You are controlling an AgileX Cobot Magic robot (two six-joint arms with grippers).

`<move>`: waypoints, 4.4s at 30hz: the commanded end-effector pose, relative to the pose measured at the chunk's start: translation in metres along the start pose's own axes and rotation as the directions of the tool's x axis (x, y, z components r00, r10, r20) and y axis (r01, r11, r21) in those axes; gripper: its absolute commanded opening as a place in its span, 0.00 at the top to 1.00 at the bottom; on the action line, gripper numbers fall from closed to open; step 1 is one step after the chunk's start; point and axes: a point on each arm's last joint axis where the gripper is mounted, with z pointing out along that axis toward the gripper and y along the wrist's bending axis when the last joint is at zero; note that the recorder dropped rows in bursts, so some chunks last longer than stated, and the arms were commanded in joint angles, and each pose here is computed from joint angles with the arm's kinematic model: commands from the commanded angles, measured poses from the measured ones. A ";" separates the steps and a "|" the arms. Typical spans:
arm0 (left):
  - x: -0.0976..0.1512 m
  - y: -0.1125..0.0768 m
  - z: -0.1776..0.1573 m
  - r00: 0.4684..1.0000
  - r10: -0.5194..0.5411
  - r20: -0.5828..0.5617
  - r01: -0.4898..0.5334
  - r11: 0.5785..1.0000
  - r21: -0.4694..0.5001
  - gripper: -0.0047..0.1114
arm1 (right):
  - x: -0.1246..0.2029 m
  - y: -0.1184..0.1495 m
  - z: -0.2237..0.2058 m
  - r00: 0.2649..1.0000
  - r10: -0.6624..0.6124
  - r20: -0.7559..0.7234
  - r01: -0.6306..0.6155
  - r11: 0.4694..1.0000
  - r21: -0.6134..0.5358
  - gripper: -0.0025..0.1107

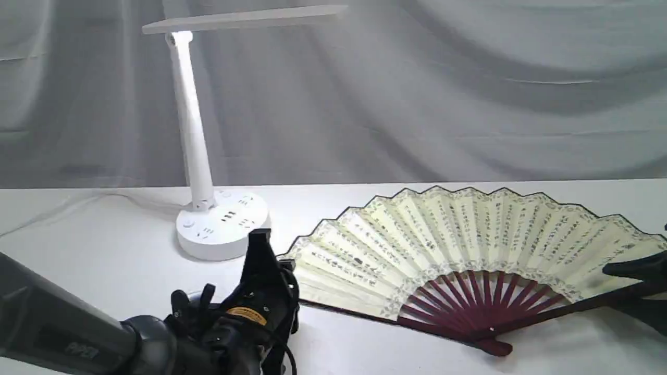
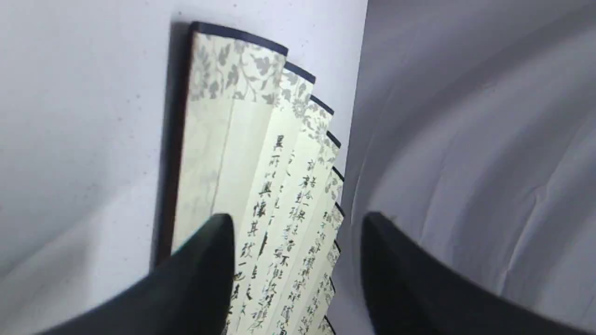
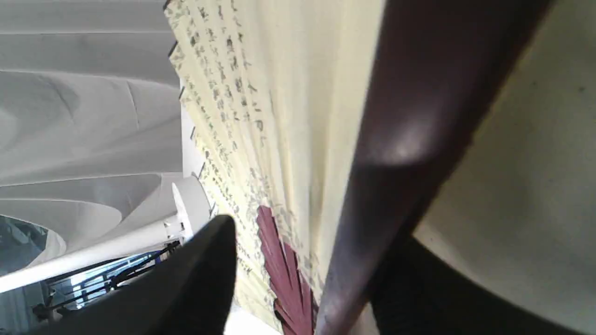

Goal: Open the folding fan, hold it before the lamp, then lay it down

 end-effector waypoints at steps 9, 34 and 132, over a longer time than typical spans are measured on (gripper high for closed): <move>0.006 -0.004 0.001 0.995 0.074 -0.070 -0.072 0.997 0.028 0.47 | 0.008 -0.005 -0.005 0.994 0.087 -0.071 -0.078 0.990 0.116 0.50; -0.010 -0.055 -0.013 0.954 0.218 -0.207 -0.230 0.972 -0.037 0.79 | 0.043 0.088 -0.034 0.976 -0.213 -0.054 0.219 0.931 0.291 0.53; -0.125 -0.200 -0.338 -0.107 0.935 -0.339 -0.992 -0.124 -0.028 0.91 | 0.328 0.167 -0.235 0.179 -0.983 -0.043 0.713 0.100 0.694 0.98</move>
